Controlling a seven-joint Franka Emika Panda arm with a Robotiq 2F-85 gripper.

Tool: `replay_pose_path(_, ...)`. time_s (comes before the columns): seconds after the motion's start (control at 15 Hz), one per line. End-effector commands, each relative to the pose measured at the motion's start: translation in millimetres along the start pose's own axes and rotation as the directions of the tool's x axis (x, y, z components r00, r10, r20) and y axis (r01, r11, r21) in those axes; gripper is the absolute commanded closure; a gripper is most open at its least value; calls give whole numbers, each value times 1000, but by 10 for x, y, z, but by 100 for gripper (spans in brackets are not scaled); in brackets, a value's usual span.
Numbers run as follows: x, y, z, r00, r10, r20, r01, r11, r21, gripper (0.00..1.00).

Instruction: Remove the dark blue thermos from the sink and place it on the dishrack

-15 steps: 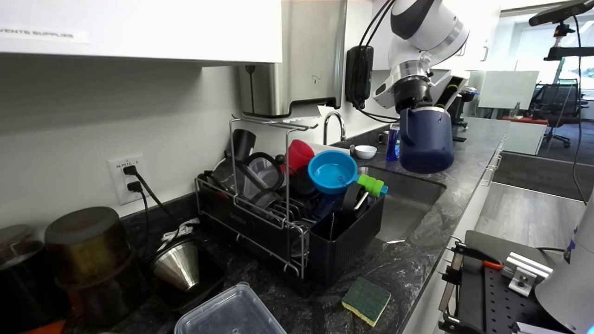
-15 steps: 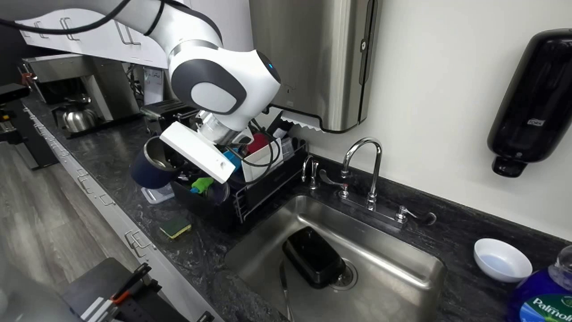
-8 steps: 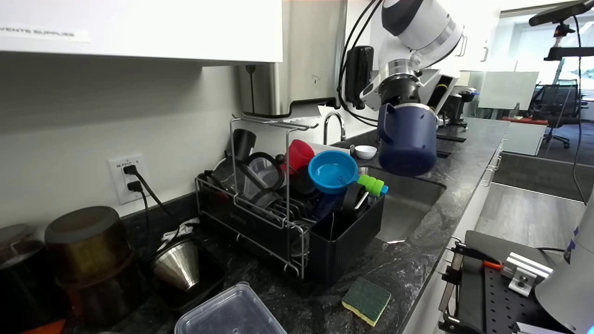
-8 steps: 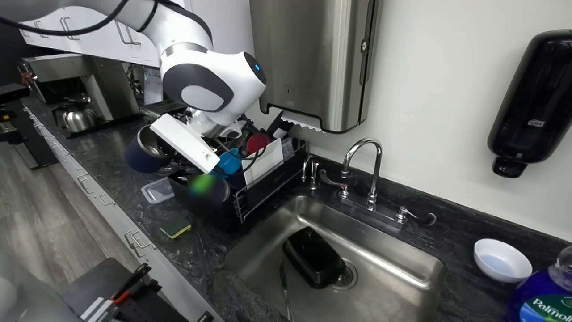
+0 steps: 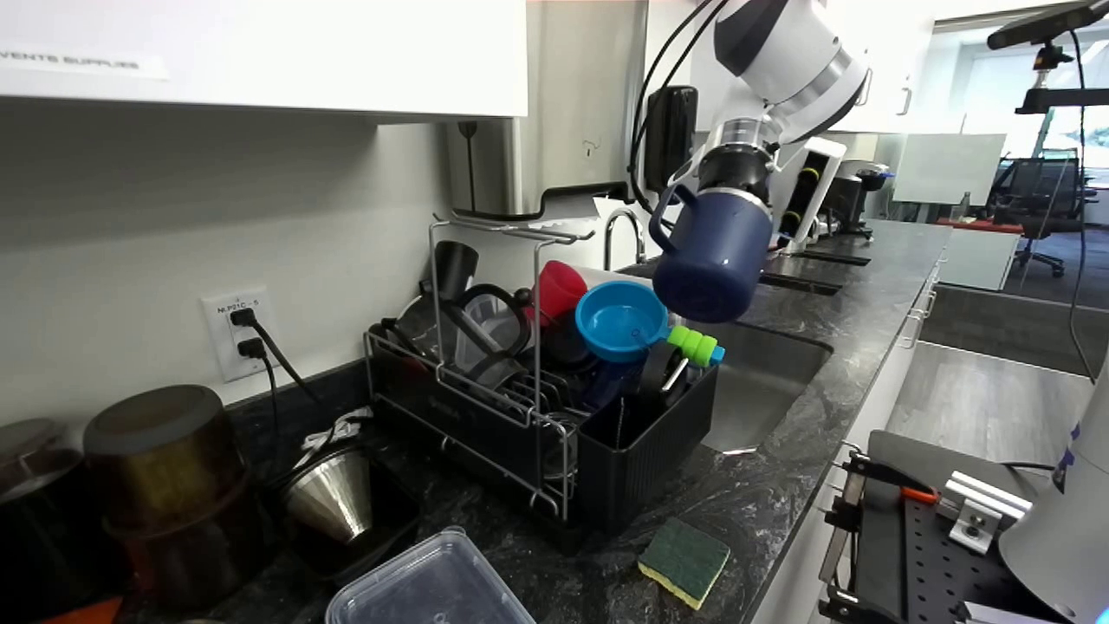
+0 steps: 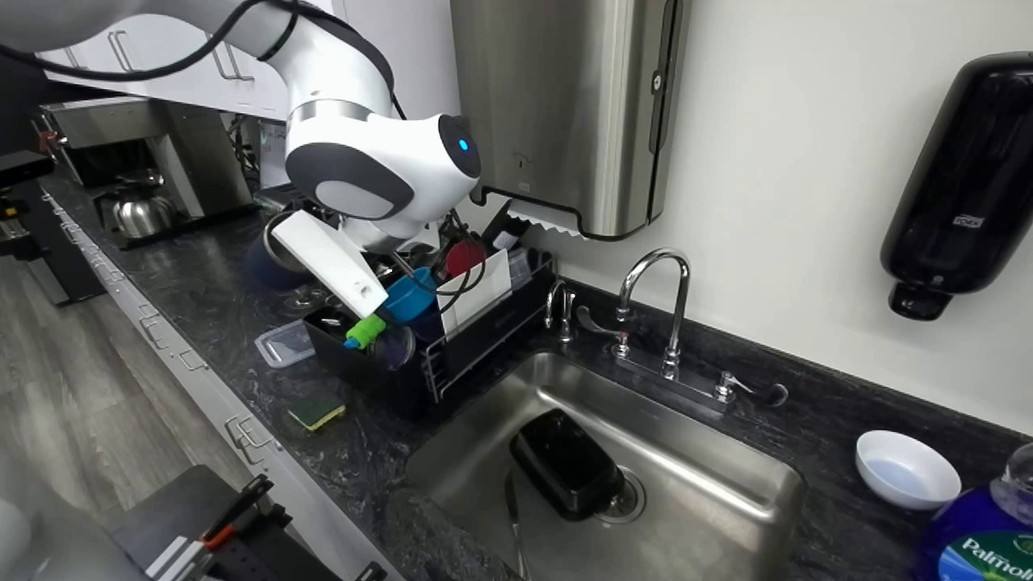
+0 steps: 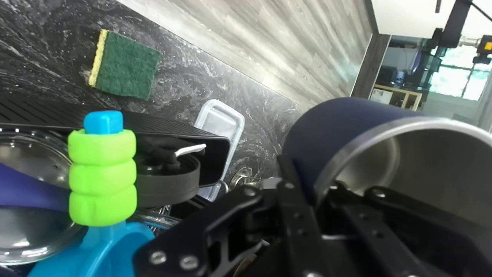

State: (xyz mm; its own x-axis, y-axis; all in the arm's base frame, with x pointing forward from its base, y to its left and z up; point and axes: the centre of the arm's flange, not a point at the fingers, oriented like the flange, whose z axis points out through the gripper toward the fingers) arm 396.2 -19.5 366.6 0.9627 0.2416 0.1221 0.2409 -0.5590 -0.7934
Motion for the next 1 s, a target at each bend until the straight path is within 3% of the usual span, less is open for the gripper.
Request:
replay_pose_path(0.0,-27,-38,128,998,17,-53,-15,1000,26,98)
replay_pose_path(0.6,-15,-176,497,999,23,-42,-17,992,123,98)
replay_pose_path(0.93,-8,-145,482,999,30,-14,-29,994,108,93)
